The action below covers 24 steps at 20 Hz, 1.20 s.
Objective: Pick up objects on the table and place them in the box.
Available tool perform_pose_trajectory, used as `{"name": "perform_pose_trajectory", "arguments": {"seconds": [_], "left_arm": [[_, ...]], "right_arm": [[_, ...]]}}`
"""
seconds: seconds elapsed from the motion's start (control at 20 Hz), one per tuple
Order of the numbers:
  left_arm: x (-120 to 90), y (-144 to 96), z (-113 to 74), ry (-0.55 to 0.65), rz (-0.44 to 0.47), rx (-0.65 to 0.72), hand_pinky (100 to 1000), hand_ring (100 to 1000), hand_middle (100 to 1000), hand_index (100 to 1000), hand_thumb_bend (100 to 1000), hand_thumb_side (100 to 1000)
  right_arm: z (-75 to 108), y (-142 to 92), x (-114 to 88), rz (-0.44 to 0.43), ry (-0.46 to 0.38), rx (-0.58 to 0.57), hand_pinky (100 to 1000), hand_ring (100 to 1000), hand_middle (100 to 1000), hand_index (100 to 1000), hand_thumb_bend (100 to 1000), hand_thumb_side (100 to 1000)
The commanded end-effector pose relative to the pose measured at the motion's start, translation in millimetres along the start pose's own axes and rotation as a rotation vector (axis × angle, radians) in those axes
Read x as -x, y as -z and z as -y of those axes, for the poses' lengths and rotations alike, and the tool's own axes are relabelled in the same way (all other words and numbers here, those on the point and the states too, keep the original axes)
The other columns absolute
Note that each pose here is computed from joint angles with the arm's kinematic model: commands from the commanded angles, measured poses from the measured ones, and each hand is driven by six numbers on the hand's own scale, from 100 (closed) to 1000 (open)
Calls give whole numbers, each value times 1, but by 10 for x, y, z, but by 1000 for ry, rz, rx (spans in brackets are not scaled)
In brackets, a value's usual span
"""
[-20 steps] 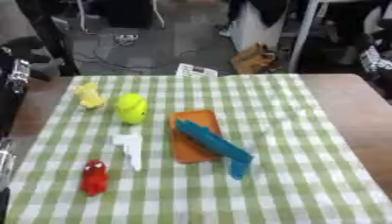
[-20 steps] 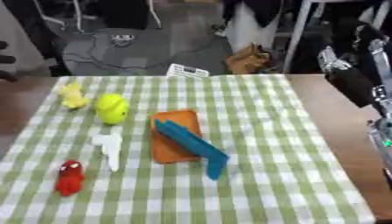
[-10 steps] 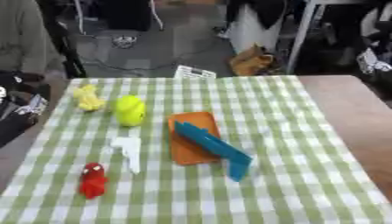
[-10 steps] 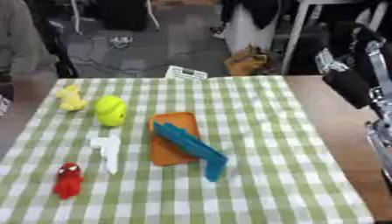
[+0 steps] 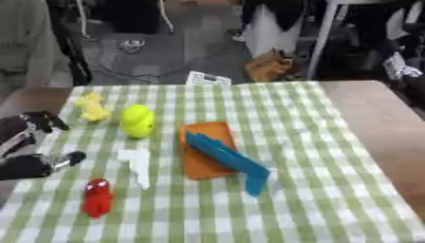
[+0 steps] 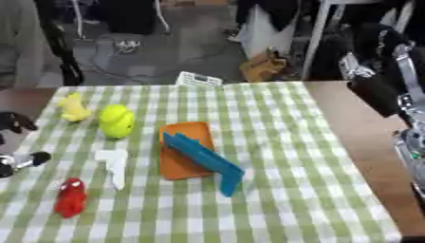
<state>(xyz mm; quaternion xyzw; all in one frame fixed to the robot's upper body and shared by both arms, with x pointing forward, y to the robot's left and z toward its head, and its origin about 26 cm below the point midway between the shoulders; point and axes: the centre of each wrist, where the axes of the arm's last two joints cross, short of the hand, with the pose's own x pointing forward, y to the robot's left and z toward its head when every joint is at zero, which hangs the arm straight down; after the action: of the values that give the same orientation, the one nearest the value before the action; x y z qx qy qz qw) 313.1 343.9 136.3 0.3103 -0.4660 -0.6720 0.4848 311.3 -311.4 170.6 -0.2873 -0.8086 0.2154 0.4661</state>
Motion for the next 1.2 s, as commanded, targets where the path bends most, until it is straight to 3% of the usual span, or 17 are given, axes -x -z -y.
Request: {"name": "perform_pose_trajectory", "arguments": {"seconds": [0.05, 0.45, 0.6, 1.2], "left_arm": [[30, -20, -129, 127, -13, 135, 605, 736, 769, 816, 973, 678], [-31, 116, -104, 250, -76, 222, 591, 726, 752, 792, 1000, 603], [-71, 192, -56, 306, -117, 188, 552, 654, 680, 746, 1000, 571], [-145, 386, 156, 444, -143, 129, 569, 627, 633, 713, 1000, 586]], "right_arm": [[64, 54, -39, 23, -22, 10, 357, 559, 630, 876, 351, 630], [59, 53, -39, 23, -20, 7, 356, 559, 630, 876, 353, 630], [58, 52, -38, 23, -19, 6, 356, 559, 630, 876, 354, 630], [52, 53, -42, 24, -18, 3, 356, 558, 629, 875, 357, 631]]}}
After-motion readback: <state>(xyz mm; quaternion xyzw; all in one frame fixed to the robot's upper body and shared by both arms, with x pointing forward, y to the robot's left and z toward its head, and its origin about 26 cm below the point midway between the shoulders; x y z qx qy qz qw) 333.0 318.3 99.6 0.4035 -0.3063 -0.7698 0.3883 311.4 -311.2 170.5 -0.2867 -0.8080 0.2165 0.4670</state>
